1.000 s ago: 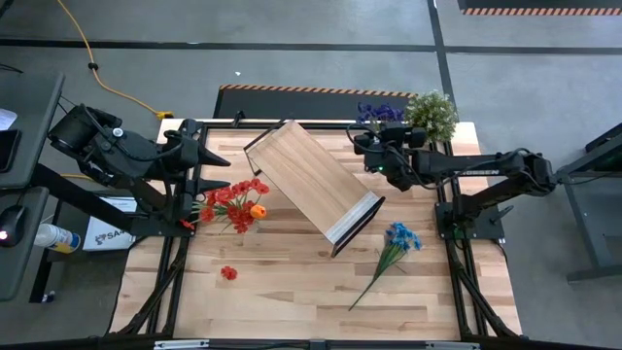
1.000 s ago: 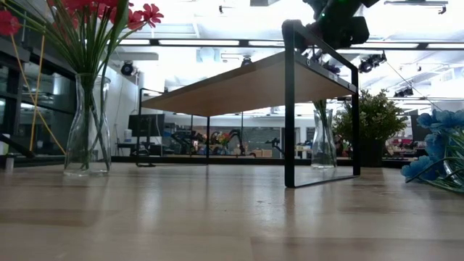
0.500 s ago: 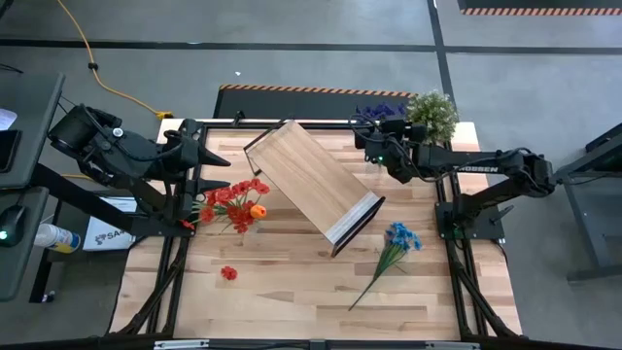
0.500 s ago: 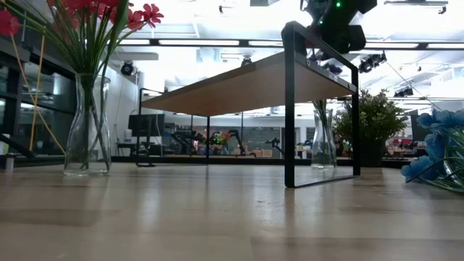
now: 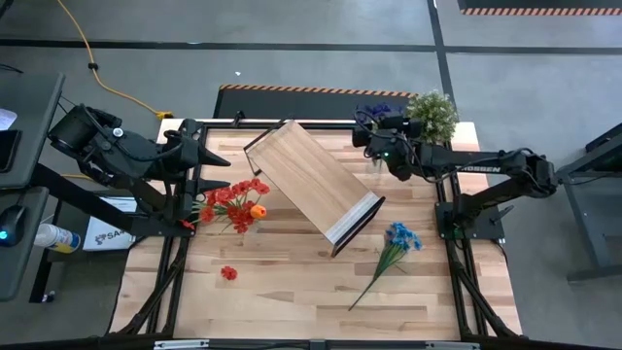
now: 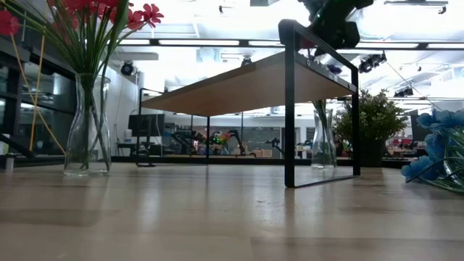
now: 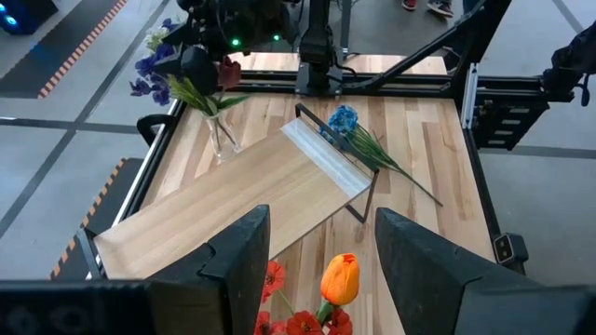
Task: Pick and place flowers into a vace then onto a shelf
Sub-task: Put the blue flowers into the top transparent vase
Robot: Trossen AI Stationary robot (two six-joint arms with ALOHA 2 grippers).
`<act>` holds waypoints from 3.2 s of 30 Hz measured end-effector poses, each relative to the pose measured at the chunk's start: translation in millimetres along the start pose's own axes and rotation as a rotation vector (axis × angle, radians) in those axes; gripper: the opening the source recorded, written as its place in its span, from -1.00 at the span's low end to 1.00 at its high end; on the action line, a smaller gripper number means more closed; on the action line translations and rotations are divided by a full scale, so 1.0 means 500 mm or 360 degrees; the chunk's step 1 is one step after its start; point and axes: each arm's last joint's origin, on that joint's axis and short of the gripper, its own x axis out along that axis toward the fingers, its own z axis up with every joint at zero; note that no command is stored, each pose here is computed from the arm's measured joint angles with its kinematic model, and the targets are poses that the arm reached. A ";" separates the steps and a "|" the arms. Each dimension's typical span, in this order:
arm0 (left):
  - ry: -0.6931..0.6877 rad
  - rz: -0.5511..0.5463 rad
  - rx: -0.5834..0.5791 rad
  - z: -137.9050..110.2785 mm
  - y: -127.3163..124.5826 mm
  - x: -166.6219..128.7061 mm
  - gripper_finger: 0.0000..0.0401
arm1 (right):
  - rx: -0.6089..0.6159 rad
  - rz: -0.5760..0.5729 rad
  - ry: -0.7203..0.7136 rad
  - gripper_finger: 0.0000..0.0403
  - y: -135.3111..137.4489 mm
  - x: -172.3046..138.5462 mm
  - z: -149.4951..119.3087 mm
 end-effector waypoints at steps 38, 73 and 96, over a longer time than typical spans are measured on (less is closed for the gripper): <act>0.0008 0.0002 0.0052 -0.001 0.000 0.000 0.15 | 0.0287 0.0686 -0.0425 0.50 -0.042 -0.135 0.152; 0.0028 -0.0055 -0.0083 -0.002 -0.002 0.000 0.15 | 0.0814 0.1897 0.2080 0.50 -0.111 -0.465 -0.008; 0.0056 -0.0046 -0.0288 0.001 -0.010 0.013 0.15 | 0.0072 0.0842 0.2486 0.50 -0.152 -0.456 -0.130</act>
